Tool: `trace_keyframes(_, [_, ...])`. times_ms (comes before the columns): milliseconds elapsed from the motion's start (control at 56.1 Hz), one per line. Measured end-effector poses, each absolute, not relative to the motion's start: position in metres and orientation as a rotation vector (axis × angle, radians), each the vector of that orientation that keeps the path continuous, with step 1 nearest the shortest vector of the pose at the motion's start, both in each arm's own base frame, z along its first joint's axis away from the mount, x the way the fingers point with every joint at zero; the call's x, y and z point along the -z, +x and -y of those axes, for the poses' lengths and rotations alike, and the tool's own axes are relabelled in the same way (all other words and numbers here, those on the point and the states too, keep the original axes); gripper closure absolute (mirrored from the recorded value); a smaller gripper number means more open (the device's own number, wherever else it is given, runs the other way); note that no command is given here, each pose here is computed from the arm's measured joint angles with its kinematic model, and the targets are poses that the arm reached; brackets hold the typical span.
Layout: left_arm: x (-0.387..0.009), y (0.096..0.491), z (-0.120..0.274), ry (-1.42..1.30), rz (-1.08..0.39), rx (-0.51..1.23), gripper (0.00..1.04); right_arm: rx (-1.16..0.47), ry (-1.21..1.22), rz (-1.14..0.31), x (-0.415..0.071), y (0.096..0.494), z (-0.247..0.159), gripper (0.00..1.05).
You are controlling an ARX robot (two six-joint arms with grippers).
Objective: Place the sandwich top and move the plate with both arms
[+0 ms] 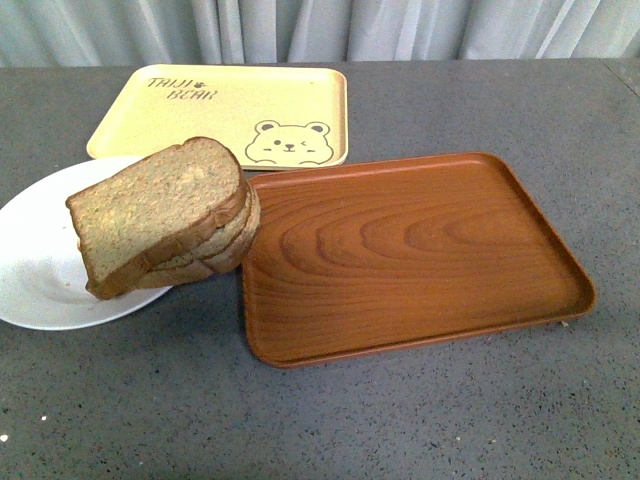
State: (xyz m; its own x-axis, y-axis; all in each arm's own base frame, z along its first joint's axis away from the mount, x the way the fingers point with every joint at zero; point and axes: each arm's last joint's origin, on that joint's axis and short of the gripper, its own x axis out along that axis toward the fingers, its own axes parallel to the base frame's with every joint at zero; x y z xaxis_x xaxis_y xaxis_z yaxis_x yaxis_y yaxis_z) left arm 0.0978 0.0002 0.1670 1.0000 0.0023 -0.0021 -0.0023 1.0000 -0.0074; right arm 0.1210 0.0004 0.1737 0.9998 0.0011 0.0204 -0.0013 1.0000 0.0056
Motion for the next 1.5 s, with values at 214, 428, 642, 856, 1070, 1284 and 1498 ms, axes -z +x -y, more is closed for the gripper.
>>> trace_keyframes(214, [-0.167, 0.098, 0.000, -0.007, -0.002, -0.002, 0.09, -0.001, 0.005, 0.022, -0.174, 0.115, 0.000, 1.03])
trace_keyframes(428, [-0.167, 0.098, 0.000, -0.007, -0.002, -0.002, 0.09, -0.001, 0.006, 0.023, -0.174, 0.110, 0.000, 1.03])
trace_keyframes(642, [-0.167, 0.098, 0.000, -0.007, -0.002, -0.002, 0.09, -0.005, 0.005, -0.009, -0.170, 0.102, 0.000, 1.03])
trace_keyframes(856, [-0.167, 0.098, 0.000, -0.007, -0.002, -0.002, 0.09, -0.002, 0.005, 0.016, -0.171, 0.097, 0.000, 1.03])
trace_keyframes(1070, [-0.167, 0.098, 0.000, -0.014, -0.010, 0.003, 0.09, -0.002, 0.004, 0.017, -0.171, 0.097, 0.000, 0.97])
trace_keyframes(1284, [-0.177, 0.126, -0.014, -0.704, -0.370, 0.369, 0.09, -0.004, 0.004, 0.018, -0.171, 0.097, 0.000, 0.58])
trace_keyframes(1498, [-0.173, 0.191, -0.045, -0.910, -0.367, 0.220, 0.09, -0.004, 0.004, 0.017, -0.171, 0.097, 0.000, 0.16])
